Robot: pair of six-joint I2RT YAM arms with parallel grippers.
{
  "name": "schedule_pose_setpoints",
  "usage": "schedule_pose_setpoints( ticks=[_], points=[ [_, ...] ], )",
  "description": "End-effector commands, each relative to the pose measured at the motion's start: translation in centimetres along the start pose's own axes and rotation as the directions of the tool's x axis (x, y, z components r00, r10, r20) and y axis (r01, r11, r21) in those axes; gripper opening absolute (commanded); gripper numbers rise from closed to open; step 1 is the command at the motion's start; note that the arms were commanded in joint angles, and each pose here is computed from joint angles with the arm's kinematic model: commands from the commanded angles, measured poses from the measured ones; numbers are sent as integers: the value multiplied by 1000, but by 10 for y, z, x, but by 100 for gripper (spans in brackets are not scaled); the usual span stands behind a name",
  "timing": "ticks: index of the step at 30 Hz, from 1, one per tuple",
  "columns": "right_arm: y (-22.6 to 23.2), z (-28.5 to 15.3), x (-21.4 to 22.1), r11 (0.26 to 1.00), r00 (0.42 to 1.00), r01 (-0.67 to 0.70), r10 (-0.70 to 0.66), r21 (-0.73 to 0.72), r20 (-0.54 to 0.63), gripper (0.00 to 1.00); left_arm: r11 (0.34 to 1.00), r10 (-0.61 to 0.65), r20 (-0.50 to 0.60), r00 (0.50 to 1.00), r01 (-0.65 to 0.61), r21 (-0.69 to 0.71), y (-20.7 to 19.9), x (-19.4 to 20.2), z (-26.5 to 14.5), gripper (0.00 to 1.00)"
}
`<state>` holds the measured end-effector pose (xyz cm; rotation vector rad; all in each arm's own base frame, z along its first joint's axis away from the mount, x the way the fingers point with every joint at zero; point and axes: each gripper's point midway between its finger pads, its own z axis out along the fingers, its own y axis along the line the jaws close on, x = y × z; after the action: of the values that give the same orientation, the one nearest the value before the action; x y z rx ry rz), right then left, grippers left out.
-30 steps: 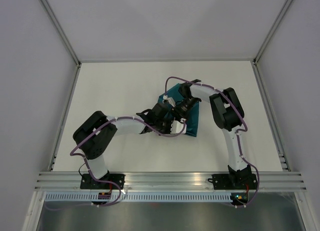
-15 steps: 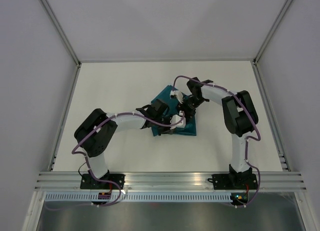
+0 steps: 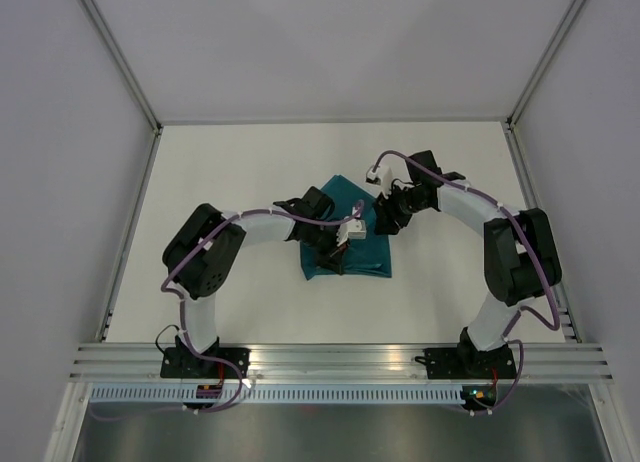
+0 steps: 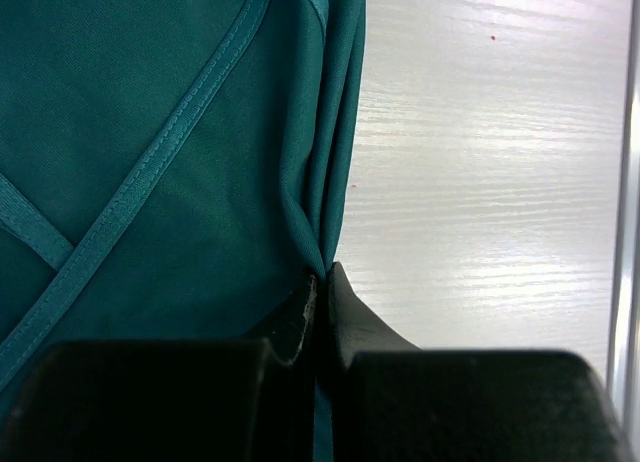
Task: Fold the napkin, place the utensils inside, and roll it up
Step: Roll the napkin at the center of the board.
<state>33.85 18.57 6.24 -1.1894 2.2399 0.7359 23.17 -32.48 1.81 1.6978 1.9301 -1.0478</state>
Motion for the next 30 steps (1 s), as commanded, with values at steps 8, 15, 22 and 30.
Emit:
schedule_pose_setpoints(
  ticks=[8, 15, 22, 30],
  points=[
    [8, -28, -25, 971, 966, 197, -216, 135, 139, 53, 950, -235, 52, 971, 218, 223, -6, -9, -6, 2],
    [39, -16, -14, 892, 905, 393, -418, 224, 78, 53, 899, -350, 37, 936, 325, 294, -3, -7, -4, 2],
    [78, 16, -13, 804, 818, 563, -575, 190, 10, 54, 857, -420, 30, 907, 386, 341, 1, -4, -4, 2],
    [102, 41, -6, 759, 767, 638, -642, 130, -18, 56, 841, -439, 28, 898, 400, 363, 2, -6, -6, 2]
  ],
)
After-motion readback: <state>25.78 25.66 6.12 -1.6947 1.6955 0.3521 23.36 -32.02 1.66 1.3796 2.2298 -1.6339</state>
